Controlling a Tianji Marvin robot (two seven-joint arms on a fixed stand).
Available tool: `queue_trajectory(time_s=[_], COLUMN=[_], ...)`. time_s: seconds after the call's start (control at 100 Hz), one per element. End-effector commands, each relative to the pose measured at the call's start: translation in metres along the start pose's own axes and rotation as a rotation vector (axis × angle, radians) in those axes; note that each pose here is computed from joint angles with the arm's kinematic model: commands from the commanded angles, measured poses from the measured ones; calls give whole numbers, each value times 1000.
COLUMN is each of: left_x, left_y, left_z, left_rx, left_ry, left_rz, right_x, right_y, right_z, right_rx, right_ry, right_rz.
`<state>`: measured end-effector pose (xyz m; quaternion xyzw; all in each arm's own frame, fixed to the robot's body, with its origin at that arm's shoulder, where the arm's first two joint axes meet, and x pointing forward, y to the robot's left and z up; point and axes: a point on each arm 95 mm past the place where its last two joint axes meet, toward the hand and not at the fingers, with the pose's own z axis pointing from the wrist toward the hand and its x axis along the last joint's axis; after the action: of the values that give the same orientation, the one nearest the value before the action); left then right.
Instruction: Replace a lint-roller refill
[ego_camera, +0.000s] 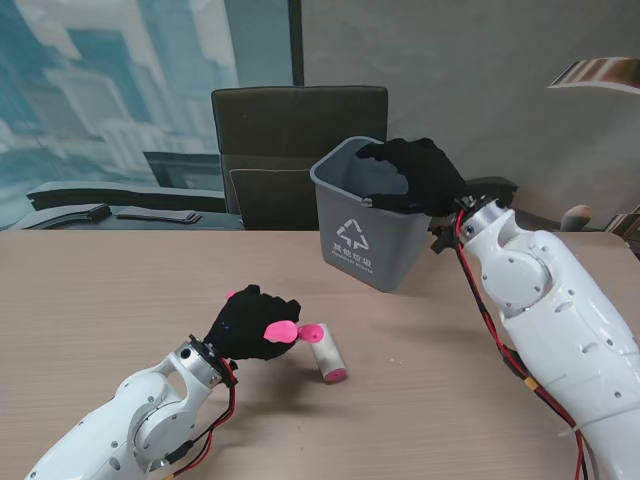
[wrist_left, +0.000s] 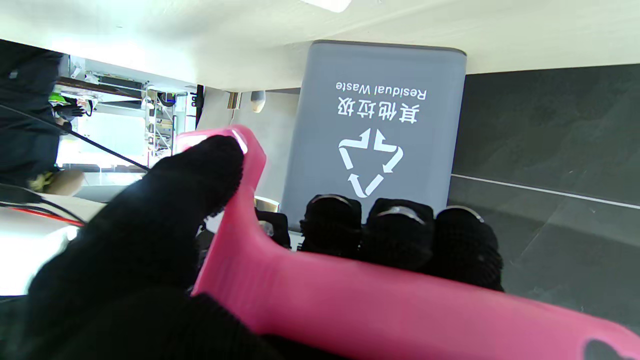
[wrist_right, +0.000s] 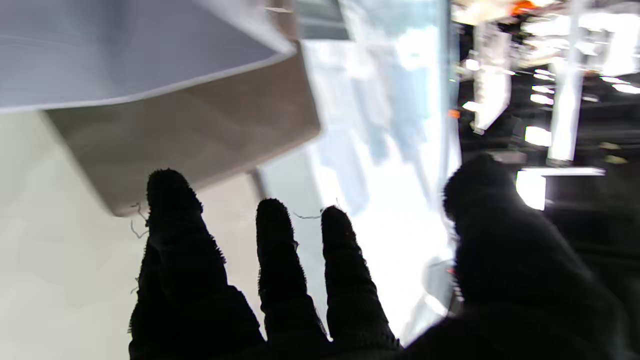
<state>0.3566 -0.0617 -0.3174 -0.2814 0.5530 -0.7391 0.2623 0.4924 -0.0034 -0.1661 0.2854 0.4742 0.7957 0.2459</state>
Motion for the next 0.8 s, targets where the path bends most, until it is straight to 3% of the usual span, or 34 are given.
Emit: queue_trajectory(time_s=[0.0,0.23,0.49,0.64,0.79], left_x=[4,8,10,12,13], left_y=[-1,-6,-9,-10,-9], left_z=[0,-3,-3,-4,-3], left_rx=[-12,-41,-79,-94,-116], left_ry=[-9,-17,-21,-23,-29], left_rz=[-24,-76,-154,-193,-225], right_x=[22,69,101,111,118], right_y=[-24,-57,-101,-127,-140], right_z=[-9,-39,-50,-55,-59], right_rx=[32,-44,-86,-86,-99], right_ry=[49,209,344,376,384], right_rz=[35,126,248,294,317])
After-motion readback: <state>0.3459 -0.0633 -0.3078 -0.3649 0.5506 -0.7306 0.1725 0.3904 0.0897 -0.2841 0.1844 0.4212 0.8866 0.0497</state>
